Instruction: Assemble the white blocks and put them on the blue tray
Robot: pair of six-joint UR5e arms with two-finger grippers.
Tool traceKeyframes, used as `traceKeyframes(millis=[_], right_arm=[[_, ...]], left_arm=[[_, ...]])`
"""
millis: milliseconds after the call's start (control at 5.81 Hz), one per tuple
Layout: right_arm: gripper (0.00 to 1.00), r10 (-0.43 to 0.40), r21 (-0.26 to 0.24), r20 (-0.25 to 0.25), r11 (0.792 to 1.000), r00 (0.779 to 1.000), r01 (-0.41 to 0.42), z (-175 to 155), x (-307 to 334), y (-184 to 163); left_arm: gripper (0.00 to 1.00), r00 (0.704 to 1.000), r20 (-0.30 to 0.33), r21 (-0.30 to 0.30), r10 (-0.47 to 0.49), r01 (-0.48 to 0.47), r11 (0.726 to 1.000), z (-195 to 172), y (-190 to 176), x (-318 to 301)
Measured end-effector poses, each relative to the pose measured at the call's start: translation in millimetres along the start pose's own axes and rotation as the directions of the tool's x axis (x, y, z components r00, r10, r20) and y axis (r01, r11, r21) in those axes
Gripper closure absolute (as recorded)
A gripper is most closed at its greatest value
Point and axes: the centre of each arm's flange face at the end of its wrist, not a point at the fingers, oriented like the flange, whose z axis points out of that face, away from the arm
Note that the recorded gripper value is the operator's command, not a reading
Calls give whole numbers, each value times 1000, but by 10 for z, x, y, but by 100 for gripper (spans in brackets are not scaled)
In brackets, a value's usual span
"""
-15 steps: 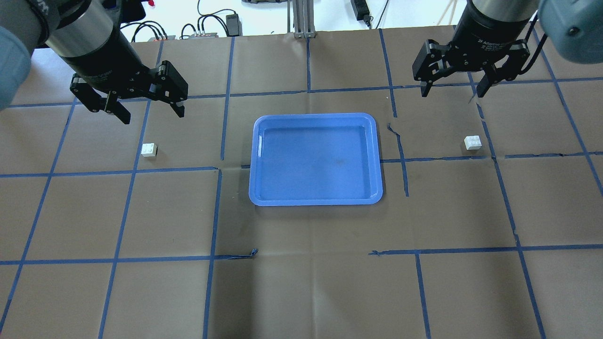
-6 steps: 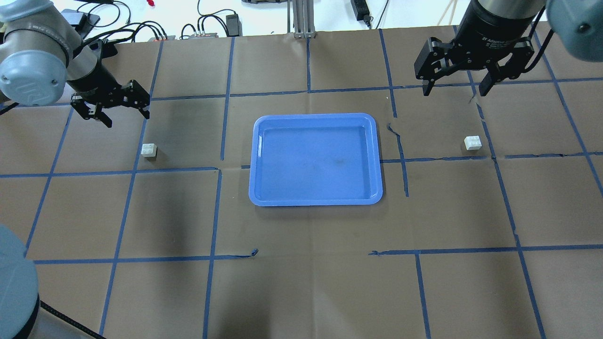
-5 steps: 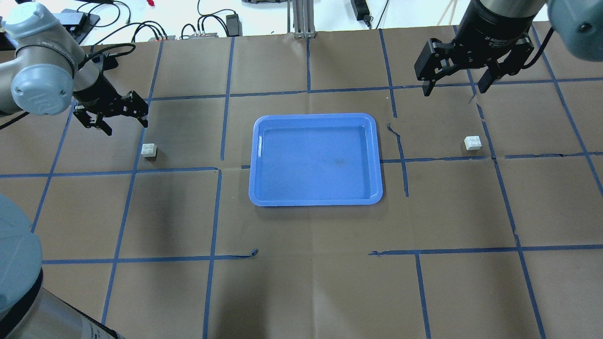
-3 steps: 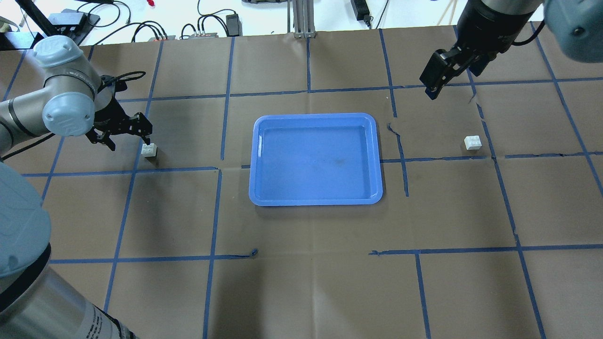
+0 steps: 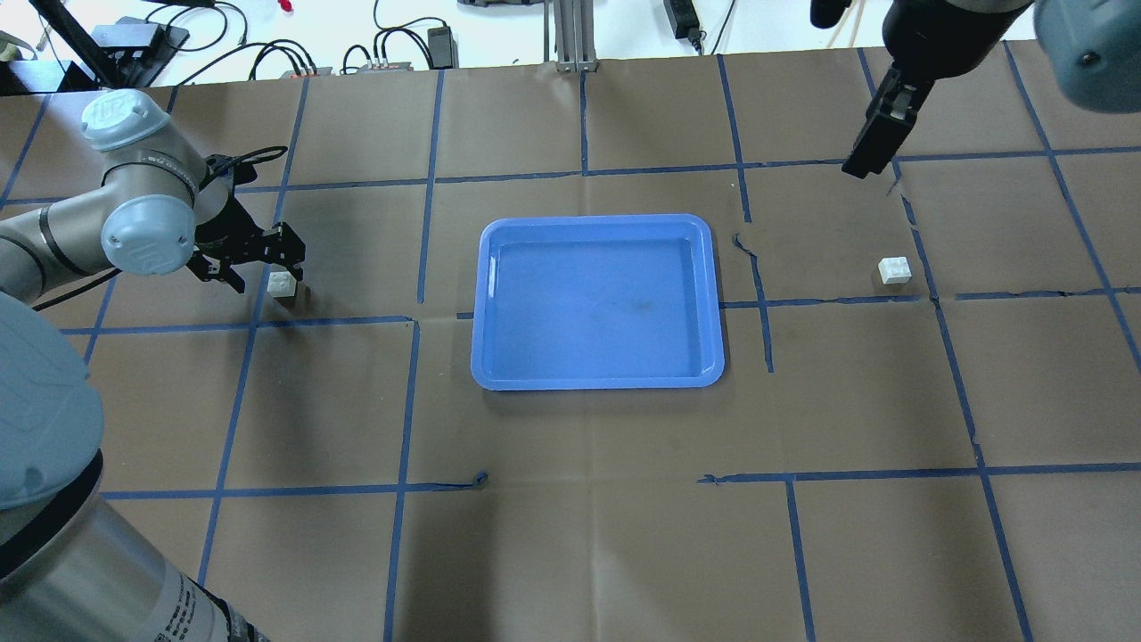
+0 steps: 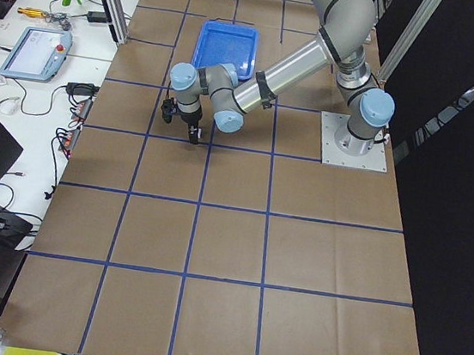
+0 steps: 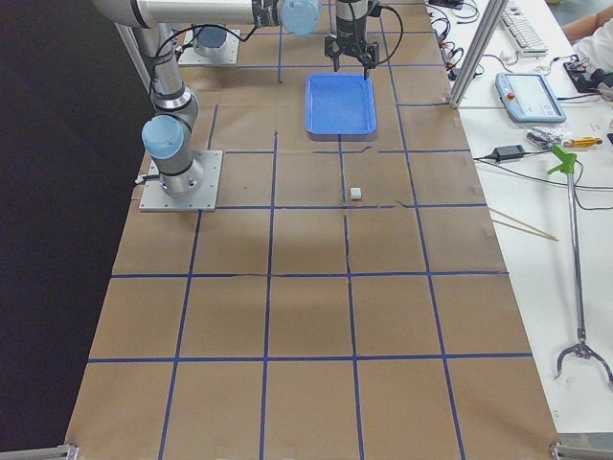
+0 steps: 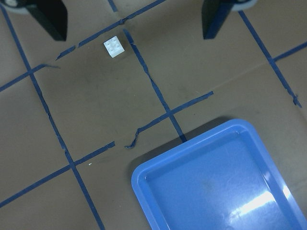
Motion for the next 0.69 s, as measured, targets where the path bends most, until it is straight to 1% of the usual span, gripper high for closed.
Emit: traceKeyframes(millis=[172, 344, 516, 688], right_arm=[[0, -120, 27, 17, 992, 993, 120, 98, 170, 139], [0, -226, 86, 26, 971, 974, 223, 213, 392, 359], [0, -298, 143, 31, 946, 954, 291, 374, 663, 700], [0, -349, 213, 38, 918, 936, 334, 629, 944, 1103]], left_arm=[[91, 1000, -3, -8, 14, -14, 1000, 50, 1, 10], [100, 1000, -4, -10, 23, -23, 1000, 63, -3, 23], [100, 999, -2, -5, 33, -33, 999, 33, -8, 44], [100, 998, 5, 15, 63, -63, 998, -89, -11, 181]])
